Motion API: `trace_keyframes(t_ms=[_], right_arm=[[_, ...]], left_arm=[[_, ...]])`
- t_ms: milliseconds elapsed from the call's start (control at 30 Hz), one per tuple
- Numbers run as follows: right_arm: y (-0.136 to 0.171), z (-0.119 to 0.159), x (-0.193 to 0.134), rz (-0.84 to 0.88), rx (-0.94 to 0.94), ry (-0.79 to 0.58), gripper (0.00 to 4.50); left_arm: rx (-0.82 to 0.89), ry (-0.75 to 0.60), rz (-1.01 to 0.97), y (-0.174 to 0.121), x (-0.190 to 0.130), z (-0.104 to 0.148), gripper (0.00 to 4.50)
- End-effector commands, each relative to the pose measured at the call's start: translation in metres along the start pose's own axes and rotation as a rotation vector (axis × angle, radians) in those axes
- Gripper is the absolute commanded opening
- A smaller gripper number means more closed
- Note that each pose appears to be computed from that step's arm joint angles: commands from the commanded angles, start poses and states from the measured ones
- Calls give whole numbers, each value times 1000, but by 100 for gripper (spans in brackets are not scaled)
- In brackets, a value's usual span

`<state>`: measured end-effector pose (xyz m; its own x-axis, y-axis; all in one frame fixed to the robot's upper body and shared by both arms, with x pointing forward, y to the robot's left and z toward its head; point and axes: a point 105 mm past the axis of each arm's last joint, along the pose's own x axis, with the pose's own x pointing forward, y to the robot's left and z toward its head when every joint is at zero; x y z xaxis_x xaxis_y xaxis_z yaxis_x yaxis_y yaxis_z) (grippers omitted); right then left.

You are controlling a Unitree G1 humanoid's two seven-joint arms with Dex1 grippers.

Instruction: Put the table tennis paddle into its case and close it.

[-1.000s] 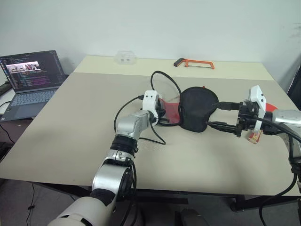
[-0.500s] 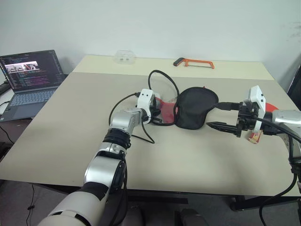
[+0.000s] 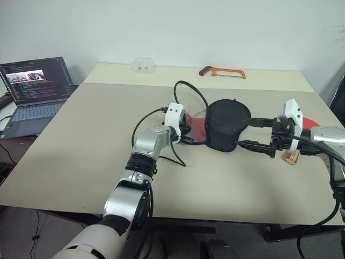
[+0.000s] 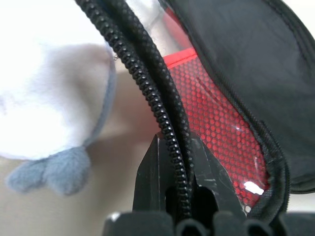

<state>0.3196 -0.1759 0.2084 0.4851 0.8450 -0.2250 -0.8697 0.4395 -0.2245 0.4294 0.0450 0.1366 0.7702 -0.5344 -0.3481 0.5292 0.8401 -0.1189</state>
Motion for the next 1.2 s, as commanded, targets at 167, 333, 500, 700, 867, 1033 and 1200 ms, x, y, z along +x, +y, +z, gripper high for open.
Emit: trace_keyframes(t_ms=[167, 333, 500, 700, 867, 1033, 1200], right_arm=[[0, 9, -6, -16, -41, -7, 450], [0, 9, -5, -16, -40, -10, 450], [1, 9, -4, -11, -39, -9, 450], [1, 10, -8, -14, -40, 4, 450], [1, 11, -9, -14, -41, 10, 450], [1, 12, -10, -13, -44, 14, 450], [2, 11, -11, -16, -45, 24, 450]], left_arm=[[-37, -74, 36, -15, -9, 14, 4], [-76, -115, 74, -33, -7, 18, 4], [-95, -169, 116, -60, -5, 20, 4], [-148, -222, 205, -64, -10, 20, 4], [-169, -251, 262, -67, -10, 19, 4], [-172, -224, 220, -87, -4, 12, 4], [-189, -199, 196, -95, 1, 9, 4]])
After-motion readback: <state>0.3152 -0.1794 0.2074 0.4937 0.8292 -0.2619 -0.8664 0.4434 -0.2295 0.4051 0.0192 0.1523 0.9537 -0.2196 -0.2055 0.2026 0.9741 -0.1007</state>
